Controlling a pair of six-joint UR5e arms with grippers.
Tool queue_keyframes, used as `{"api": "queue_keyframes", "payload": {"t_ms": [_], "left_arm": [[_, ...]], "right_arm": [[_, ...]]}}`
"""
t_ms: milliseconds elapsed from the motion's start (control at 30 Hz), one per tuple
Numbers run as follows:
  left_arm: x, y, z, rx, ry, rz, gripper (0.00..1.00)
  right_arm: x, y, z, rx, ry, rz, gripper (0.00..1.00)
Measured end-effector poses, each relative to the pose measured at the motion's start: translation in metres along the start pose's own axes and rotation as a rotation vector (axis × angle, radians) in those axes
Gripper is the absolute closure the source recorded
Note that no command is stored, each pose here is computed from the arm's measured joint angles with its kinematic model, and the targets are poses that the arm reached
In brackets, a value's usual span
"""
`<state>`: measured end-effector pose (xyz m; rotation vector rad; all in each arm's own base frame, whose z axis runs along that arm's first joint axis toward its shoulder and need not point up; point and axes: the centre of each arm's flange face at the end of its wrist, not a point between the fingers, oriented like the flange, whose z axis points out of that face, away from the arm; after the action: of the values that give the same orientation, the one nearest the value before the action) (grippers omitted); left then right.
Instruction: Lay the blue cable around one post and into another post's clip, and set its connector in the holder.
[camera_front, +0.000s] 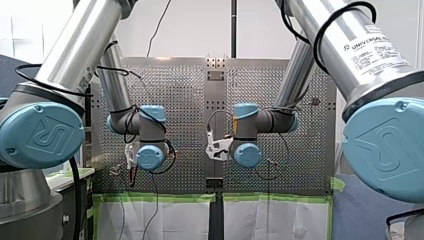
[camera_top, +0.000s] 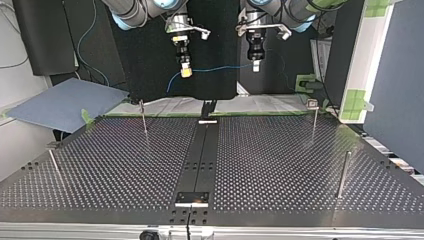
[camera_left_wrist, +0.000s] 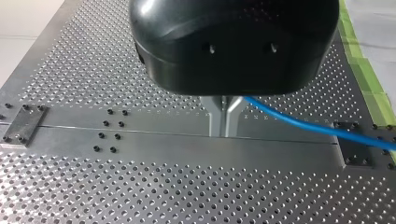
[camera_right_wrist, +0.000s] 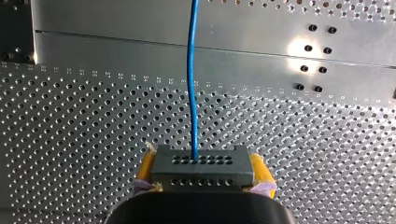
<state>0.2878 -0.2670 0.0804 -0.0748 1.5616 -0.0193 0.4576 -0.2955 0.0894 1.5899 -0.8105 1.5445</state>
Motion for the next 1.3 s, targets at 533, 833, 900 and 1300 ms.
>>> {"api": "queue_keyframes", "payload": {"t_ms": [533, 833, 900, 1300], "left_arm": [[0.0, 0.0, 0.0, 0.0, 0.0, 0.0, 0.95], [0.0, 0.0, 0.0, 0.0, 0.001, 0.0, 1.0], [0.003, 0.001, 0.001, -0.004, 0.002, 0.001, 1.0], [0.025, 0.006, -0.002, -0.01, 0.039, 0.026, 1.0]], "right_arm": [[0.0, 0.0, 0.0, 0.0, 0.0, 0.0, 1.0], [0.0, 0.0, 0.0, 0.0, 0.0, 0.0, 1.0], [-0.002, 0.0, -0.001, 0.0, -0.005, -0.001, 1.0], [-0.013, 0.0, -0.006, 0.003, -0.029, -0.008, 1.0]]}}
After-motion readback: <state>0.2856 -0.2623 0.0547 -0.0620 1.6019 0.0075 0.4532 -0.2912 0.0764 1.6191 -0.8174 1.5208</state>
